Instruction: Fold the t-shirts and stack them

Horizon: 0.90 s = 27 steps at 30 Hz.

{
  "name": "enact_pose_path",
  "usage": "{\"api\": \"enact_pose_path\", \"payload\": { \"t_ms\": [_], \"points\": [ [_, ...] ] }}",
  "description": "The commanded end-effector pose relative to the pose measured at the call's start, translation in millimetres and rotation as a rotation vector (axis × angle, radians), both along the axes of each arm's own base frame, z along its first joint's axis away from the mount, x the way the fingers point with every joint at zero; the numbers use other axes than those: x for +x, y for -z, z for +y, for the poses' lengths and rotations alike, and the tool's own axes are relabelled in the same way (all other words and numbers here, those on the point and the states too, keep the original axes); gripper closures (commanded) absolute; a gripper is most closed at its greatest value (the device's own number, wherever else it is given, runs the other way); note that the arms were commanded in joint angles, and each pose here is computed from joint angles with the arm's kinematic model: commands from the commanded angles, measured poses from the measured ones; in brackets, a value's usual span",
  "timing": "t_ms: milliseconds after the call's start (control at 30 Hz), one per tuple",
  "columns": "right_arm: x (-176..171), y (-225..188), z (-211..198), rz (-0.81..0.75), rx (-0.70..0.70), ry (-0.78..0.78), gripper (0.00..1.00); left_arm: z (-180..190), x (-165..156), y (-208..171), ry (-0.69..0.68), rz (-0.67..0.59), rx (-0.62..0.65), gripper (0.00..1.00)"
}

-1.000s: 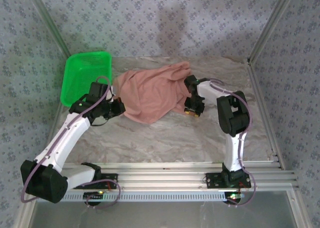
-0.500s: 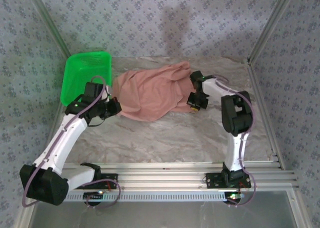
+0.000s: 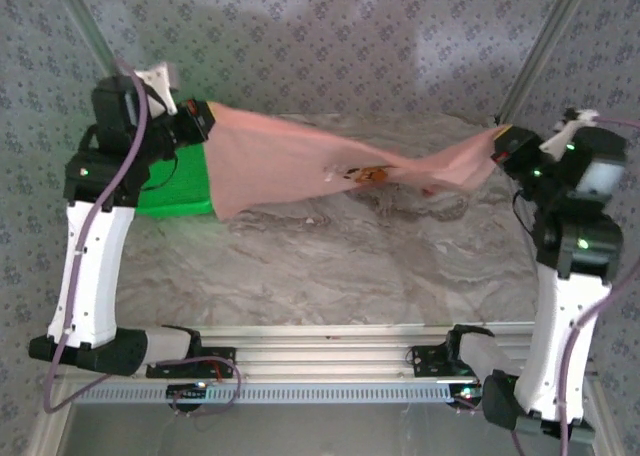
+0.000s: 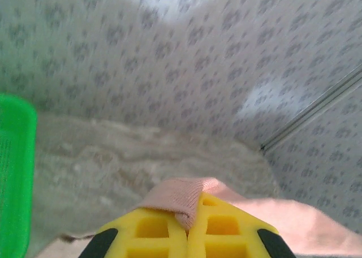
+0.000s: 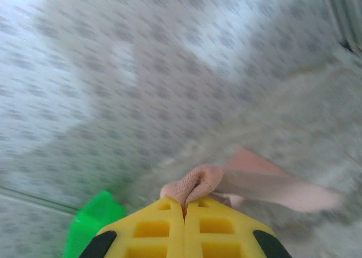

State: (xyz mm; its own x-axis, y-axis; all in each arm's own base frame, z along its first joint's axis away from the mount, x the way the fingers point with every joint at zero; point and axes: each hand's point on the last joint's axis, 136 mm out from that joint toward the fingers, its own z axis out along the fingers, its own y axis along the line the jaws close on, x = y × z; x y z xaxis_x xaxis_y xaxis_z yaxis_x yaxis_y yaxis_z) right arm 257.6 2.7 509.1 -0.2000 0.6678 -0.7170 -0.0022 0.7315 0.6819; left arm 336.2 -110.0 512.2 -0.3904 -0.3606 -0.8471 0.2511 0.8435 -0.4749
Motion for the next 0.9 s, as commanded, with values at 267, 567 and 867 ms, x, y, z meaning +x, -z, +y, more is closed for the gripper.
{"api": "enact_pose_path", "payload": {
  "t_ms": [267,567,867],
  "points": [
    [117,0,-5,0.028,0.120,-0.180,1.00,-33,89,-44,0.086,-0.124,-0.065,1.00],
    [207,-32,-29,-0.042,0.097,-0.249,1.00,-45,149,-78,0.164,-0.247,-0.287,1.00],
    [175,-74,-56,-0.141,0.108,-0.232,1.00,-5,136,-96,0.140,-0.298,-0.257,1.00]
  ]
}}
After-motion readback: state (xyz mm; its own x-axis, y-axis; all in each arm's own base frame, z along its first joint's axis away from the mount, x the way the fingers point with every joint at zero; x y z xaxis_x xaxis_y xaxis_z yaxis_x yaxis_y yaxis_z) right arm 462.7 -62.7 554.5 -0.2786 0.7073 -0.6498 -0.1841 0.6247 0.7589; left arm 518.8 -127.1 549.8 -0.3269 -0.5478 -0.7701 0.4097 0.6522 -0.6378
